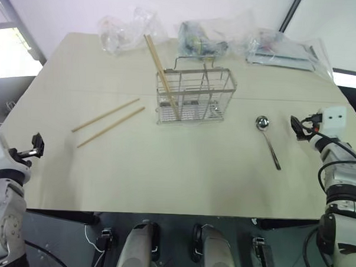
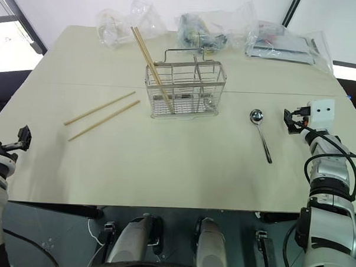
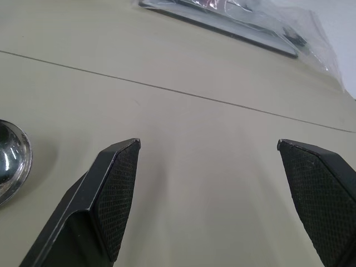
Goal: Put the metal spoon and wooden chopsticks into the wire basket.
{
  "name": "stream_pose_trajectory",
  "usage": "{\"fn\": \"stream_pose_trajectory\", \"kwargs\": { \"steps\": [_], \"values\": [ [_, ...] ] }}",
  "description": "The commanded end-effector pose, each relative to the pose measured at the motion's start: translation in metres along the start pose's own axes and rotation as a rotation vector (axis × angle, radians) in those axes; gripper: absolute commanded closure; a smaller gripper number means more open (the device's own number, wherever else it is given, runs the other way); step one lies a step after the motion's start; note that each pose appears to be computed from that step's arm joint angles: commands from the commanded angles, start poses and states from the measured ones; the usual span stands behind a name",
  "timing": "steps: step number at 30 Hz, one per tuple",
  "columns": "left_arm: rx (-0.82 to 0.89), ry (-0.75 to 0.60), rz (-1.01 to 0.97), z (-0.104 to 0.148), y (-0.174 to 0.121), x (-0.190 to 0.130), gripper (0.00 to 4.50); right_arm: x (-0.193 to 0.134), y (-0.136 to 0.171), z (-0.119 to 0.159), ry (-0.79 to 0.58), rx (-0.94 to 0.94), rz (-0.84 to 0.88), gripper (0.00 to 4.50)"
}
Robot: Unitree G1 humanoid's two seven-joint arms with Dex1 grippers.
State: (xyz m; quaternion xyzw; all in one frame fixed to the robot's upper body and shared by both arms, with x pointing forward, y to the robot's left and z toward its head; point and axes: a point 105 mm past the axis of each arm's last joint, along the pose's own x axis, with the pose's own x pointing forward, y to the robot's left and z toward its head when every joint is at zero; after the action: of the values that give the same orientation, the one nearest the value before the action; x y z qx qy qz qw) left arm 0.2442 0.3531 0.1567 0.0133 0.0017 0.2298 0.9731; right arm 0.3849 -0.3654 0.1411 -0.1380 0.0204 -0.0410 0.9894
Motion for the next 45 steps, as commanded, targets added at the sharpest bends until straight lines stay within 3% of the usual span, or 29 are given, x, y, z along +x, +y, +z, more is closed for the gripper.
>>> {"fn": "stream_pose_trajectory", "kwargs": {
  "steps": [1,18,23,29,33,35,39,45],
  "values": [
    [-0.026,-0.028,0.042,0.008,0.009,0.000,0.02,-0.001,-0.008,0.013,-0.056,0.000,-0.028,0.45],
    [-0.019,-0.047,0.035,0.014,0.009,0.003,0.02,0.001,-0.013,0.026,-0.081,-0.008,-0.029,0.45],
    [-0.031,-0.086,-0.025,0.033,0.002,0.009,0.02,0.004,-0.014,0.042,-0.099,-0.031,0.000,0.45],
    [0.000,-0.151,-0.452,0.084,-0.076,0.005,0.02,0.013,-0.003,0.073,-0.041,-0.126,0.162,0.45],
    [0.034,-0.144,-0.952,0.101,-0.149,-0.046,0.02,0.014,0.013,0.084,0.076,-0.158,0.319,0.45],
    [0.053,-0.111,-1.156,0.101,-0.171,-0.072,0.02,0.010,0.025,0.085,0.144,-0.148,0.407,0.45],
    [0.119,-0.051,-1.411,0.096,-0.192,-0.105,0.02,0.000,0.047,0.083,0.255,-0.160,0.542,0.45],
    [0.128,-0.049,-1.443,0.101,-0.192,-0.105,0.02,-0.012,0.070,0.069,0.403,-0.031,0.586,0.45]
  ]
}}
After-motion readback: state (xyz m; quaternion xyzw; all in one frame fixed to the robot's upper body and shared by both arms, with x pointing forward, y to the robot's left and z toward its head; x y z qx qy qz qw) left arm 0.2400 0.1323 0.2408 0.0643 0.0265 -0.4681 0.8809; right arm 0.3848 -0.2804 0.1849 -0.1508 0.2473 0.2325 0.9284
